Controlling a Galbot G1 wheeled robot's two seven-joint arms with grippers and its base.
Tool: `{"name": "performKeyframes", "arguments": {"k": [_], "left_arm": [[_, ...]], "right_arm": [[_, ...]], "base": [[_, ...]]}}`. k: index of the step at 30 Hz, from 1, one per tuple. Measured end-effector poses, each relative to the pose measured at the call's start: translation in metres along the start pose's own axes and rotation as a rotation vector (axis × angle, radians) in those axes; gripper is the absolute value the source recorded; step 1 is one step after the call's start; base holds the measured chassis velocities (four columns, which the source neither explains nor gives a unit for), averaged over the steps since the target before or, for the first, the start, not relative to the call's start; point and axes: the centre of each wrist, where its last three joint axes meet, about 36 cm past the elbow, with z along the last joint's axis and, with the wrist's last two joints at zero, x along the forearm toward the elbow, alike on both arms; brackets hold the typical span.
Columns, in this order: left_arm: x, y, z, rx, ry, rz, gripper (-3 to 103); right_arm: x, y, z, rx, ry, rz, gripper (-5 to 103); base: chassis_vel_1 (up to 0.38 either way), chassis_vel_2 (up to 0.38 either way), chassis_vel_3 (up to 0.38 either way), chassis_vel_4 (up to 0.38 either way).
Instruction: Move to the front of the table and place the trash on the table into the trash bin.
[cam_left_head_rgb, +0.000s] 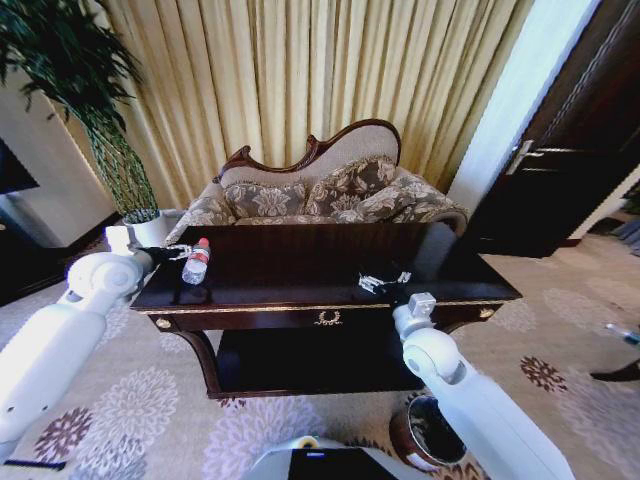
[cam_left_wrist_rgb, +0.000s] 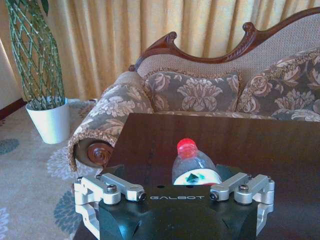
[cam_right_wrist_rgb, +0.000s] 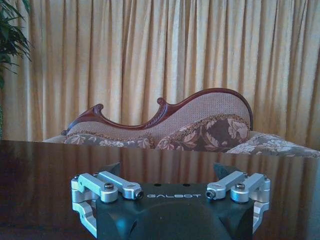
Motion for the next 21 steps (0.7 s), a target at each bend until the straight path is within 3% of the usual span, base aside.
{"name": "performKeyframes", "arguments": {"k": [21], "left_arm": [[-0.015, -0.017, 0.013, 0.021, 0.051, 0.028, 100]], "right_arm": [[-0.003, 0.0, 0.004, -0.005, 0.006, 0.011, 100]], "base": [[0.0, 0.0, 0.0, 0.0]]}}
